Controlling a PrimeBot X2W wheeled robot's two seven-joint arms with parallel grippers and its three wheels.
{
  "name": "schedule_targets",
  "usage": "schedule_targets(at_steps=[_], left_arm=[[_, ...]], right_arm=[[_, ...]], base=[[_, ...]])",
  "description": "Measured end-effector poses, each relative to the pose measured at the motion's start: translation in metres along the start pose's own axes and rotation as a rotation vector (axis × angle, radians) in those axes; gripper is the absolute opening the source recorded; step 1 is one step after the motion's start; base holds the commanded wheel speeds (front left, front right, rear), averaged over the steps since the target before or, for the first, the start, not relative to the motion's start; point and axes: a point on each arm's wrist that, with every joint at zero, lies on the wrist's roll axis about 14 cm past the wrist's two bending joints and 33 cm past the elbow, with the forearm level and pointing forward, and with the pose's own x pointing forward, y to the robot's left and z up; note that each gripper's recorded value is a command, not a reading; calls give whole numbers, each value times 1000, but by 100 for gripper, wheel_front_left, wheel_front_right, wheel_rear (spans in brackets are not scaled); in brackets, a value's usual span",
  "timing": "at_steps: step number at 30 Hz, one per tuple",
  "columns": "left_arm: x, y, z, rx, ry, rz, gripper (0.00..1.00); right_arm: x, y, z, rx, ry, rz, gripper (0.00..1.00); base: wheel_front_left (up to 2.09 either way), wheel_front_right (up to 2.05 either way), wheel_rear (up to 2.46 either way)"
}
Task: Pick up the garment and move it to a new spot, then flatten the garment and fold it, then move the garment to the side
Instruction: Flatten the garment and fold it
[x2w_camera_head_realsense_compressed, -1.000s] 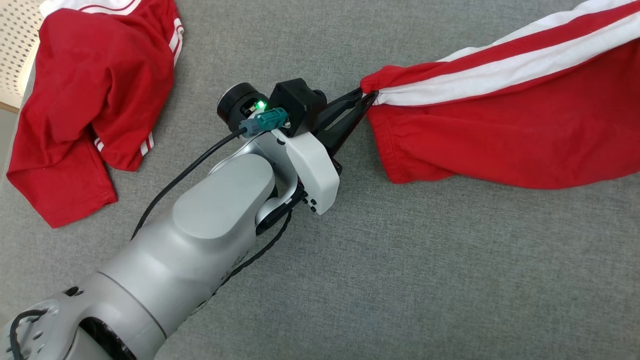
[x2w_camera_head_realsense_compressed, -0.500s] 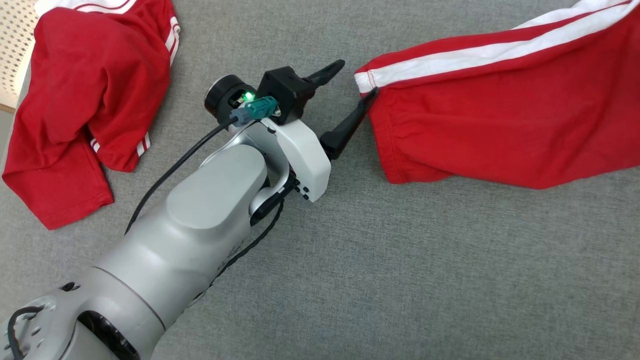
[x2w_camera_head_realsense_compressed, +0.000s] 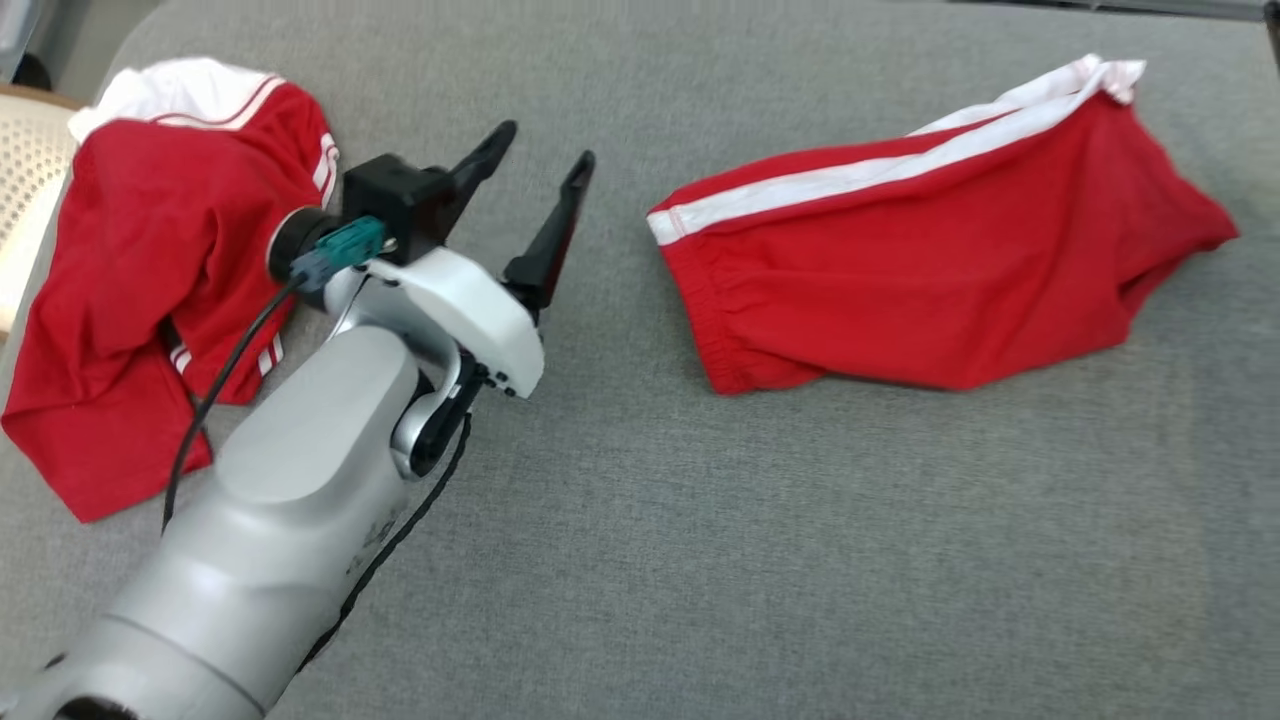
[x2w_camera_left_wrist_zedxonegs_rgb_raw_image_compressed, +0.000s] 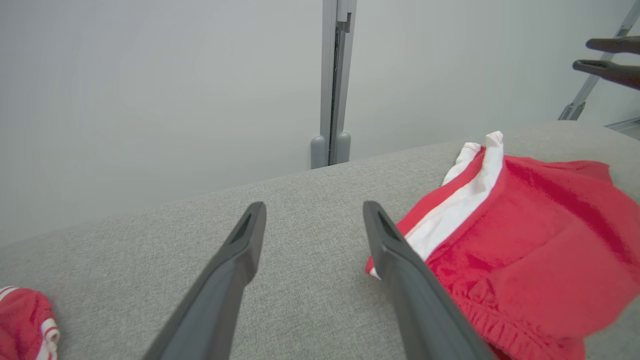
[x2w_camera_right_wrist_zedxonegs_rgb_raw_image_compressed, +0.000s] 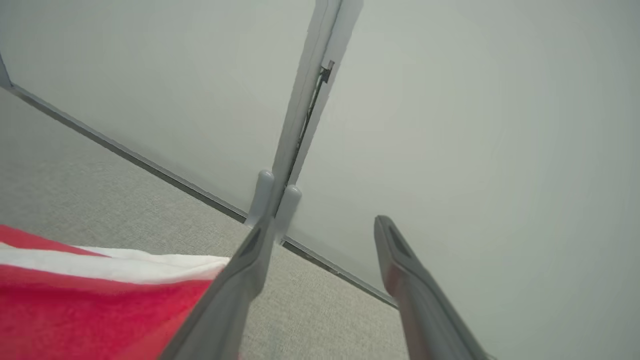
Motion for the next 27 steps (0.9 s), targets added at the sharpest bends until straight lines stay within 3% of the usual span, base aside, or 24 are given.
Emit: schedule_targets(at_steps=[2, 6, 9, 19, 27], left_arm=[[-7, 2, 15, -27, -54, 27, 100], [-25, 7, 40, -83, -157, 79, 100], [-42, 12, 47, -120, -207, 116, 100], [-91, -2, 45, -217, -313, 157, 100], [-124, -24, 25, -234, -311, 162, 100]], right_arm=[[-12, 0, 5, 125, -31, -48, 100], [-36, 2, 36, 212, -147, -80, 100], [-64, 6, 35, 298, -191, -122, 100], [-145, 56, 30, 397, -289, -198, 100], [-191, 95, 11, 432, -258, -242, 100]], base=[[0, 0, 0], [0, 0, 0], [0, 0, 0], [0, 0, 0], [0, 0, 0]])
